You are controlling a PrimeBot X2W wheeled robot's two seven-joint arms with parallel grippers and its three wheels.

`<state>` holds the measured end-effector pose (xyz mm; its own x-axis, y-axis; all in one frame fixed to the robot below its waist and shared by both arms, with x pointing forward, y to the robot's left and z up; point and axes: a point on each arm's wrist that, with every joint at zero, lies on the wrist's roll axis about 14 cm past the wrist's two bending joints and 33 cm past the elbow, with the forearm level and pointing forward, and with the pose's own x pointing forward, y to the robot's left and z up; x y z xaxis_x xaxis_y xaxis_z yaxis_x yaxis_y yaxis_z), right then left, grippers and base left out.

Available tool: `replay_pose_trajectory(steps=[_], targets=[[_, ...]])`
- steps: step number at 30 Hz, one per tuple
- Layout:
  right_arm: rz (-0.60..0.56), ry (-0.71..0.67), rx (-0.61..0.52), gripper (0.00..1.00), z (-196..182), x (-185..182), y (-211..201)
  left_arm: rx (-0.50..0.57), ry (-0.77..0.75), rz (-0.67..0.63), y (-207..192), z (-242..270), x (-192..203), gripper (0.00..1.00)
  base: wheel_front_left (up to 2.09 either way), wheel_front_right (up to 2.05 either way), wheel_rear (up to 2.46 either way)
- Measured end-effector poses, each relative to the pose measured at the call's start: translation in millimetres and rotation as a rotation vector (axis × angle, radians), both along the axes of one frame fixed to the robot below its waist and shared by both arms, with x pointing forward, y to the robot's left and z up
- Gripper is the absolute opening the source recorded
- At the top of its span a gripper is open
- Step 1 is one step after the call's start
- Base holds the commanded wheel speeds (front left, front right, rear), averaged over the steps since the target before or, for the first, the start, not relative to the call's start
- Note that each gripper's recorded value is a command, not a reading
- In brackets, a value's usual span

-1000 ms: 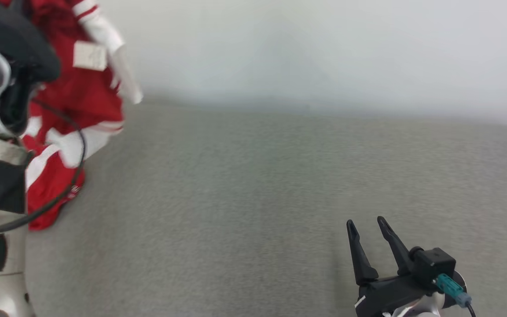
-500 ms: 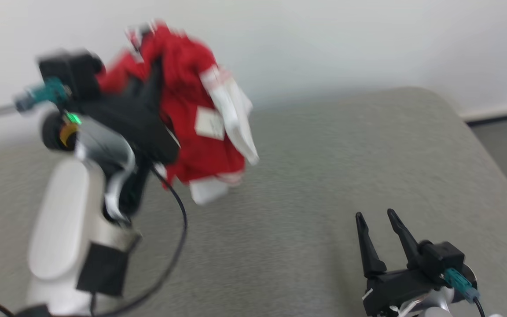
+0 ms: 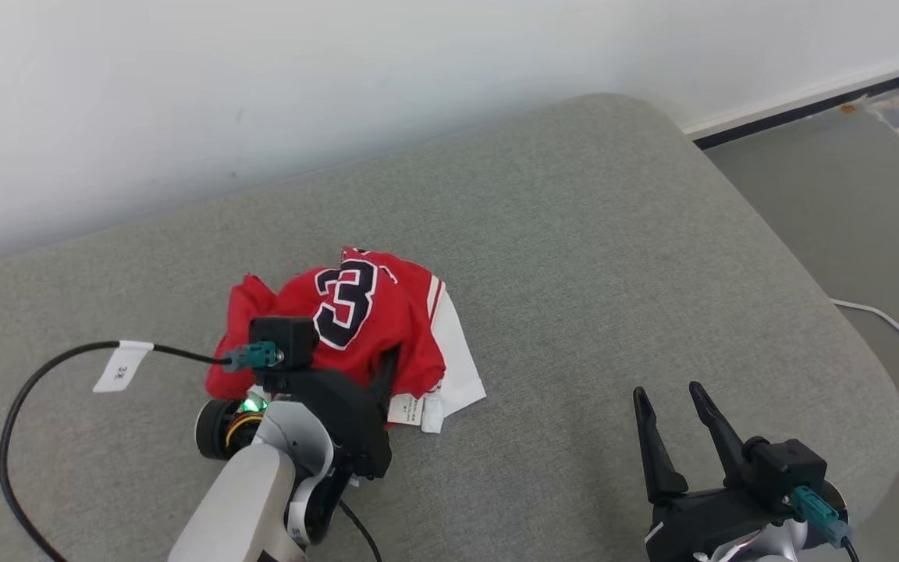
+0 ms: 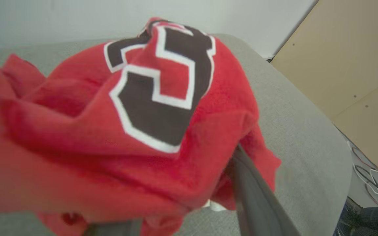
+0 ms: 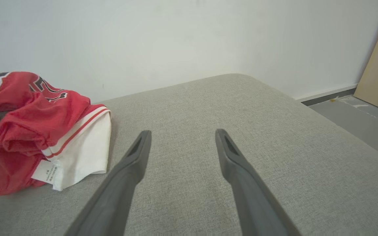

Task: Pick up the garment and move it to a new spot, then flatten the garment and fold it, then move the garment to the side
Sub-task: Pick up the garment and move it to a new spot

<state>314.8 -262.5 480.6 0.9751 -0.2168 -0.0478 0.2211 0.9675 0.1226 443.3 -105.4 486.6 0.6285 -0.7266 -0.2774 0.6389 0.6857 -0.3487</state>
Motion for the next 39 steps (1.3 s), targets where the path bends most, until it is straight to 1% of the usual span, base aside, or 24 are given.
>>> replay_pose_trajectory(steps=[3,6,11,13,16,19,22,25,29,33,35,39], targets=[[0.006,0.014,-0.005,1.0,-3.7,2.8,1.2,-0.025,0.013,0.029,5.7,-6.1,1.0,1.0,0.0,0.0,0.0],[0.021,0.024,-0.003,1.0,-6.6,6.9,5.0,-0.063,-0.016,0.078,15.5,-0.7,5.3,1.0,0.0,0.0,0.0],[0.075,0.038,0.003,1.0,-11.0,15.8,20.9,-0.132,-0.032,0.166,43.2,8.7,4.3,1.0,0.0,0.0,0.0],[0.103,0.037,0.004,1.0,-10.6,20.6,29.0,-0.159,-0.052,0.211,59.9,16.4,4.0,1.0,0.0,0.0,0.0],[0.144,0.009,0.0,1.0,-1.6,31.0,40.5,-0.179,-0.14,0.305,97.0,34.6,6.7,1.0,0.0,0.0,0.0],[0.172,-0.013,0.0,1.0,4.6,39.0,48.8,-0.169,-0.216,0.391,134.4,43.3,1.0,1.0,0.0,0.0,0.0],[0.201,-0.028,0.002,1.0,8.8,45.8,58.4,-0.168,-0.328,0.495,173.8,59.1,-4.8,1.0,0.0,0.0,0.0],[0.229,-0.043,0.018,1.0,11.4,50.5,68.4,-0.184,-0.41,0.594,209.5,69.0,-15.7,1.0,0.0,0.0,0.0],[0.259,-0.061,0.028,1.0,13.4,55.7,79.3,-0.174,-0.466,0.655,239.9,70.1,-35.7,1.0,0.0,0.0,0.0],[0.275,-0.079,0.024,1.0,15.3,58.6,85.3,-0.152,-0.508,0.691,259.1,71.5,-54.7,1.0,0.0,0.0,0.0],[0.281,-0.087,0.012,1.0,16.3,58.4,86.8,-0.121,-0.516,0.697,264.6,66.7,-63.3,1.0,0.0,0.0,0.0],[0.268,-0.073,-0.007,1.0,10.5,54.5,82.0,-0.052,-0.484,0.72,277.0,45.0,-78.6,1.0,0.0,0.0,0.0]])
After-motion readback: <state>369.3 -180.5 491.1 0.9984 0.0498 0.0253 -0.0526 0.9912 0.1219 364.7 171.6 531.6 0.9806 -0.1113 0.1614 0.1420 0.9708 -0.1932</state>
